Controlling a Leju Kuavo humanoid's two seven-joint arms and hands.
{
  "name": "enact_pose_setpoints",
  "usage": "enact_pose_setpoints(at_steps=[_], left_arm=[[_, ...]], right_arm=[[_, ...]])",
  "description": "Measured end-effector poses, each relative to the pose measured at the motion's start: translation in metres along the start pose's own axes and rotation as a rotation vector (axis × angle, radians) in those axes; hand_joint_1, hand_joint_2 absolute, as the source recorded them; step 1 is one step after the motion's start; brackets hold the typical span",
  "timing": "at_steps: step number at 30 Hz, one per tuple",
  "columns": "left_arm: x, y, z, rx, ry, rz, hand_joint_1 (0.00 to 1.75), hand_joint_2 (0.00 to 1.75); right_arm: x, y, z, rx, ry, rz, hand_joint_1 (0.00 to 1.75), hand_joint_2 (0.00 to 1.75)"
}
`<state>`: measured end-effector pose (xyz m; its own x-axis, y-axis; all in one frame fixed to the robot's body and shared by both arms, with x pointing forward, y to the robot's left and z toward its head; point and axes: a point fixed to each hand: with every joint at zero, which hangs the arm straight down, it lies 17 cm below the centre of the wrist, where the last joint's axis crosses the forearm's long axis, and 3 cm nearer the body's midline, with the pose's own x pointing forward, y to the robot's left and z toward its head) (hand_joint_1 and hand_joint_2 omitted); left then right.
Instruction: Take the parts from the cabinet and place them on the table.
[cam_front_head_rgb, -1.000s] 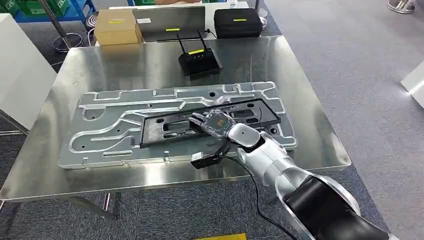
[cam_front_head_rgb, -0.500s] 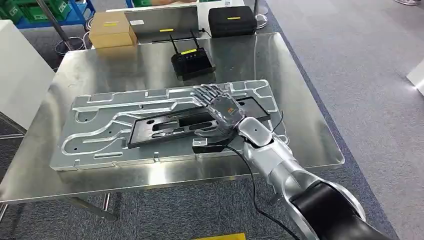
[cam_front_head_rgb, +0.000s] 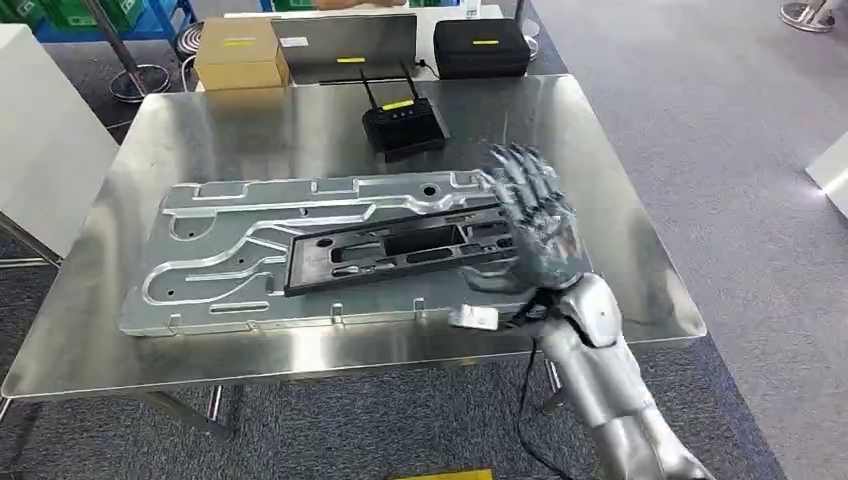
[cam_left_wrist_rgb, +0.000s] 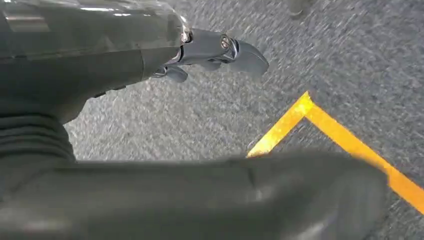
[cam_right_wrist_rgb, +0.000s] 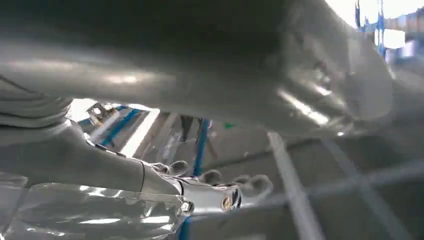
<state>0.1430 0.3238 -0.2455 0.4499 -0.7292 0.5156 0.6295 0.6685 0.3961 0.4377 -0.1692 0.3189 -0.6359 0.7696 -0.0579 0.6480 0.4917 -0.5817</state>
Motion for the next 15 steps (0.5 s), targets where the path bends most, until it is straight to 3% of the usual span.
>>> enact_pose_setpoints(at_steps=[5, 7, 10, 15], left_arm=[[-0.002, -0.003, 0.002, 0.001, 0.005, 0.011, 0.00, 0.00], [0.000, -0.001, 0.001, 0.007, 0.002, 0.011, 0.00, 0.00], [0.000, -0.004, 0.002, 0.007, -0.006, 0.018, 0.00, 0.00], [-0.002, -0.014, 0.006, -0.002, -0.007, 0.030, 0.00, 0.00]], right_arm=[[-0.009, -0.051, 0.020, -0.088, 0.031, 0.029, 0.00, 0.00], [-0.018, -0.074, 0.027, -0.164, 0.098, -0.030, 0.00, 0.00], [-0.054, -0.120, 0.065, -0.285, 0.279, -0.149, 0.00, 0.00], [-0.095, -0.181, 0.136, -0.330, 0.462, -0.119, 0.00, 0.00]])
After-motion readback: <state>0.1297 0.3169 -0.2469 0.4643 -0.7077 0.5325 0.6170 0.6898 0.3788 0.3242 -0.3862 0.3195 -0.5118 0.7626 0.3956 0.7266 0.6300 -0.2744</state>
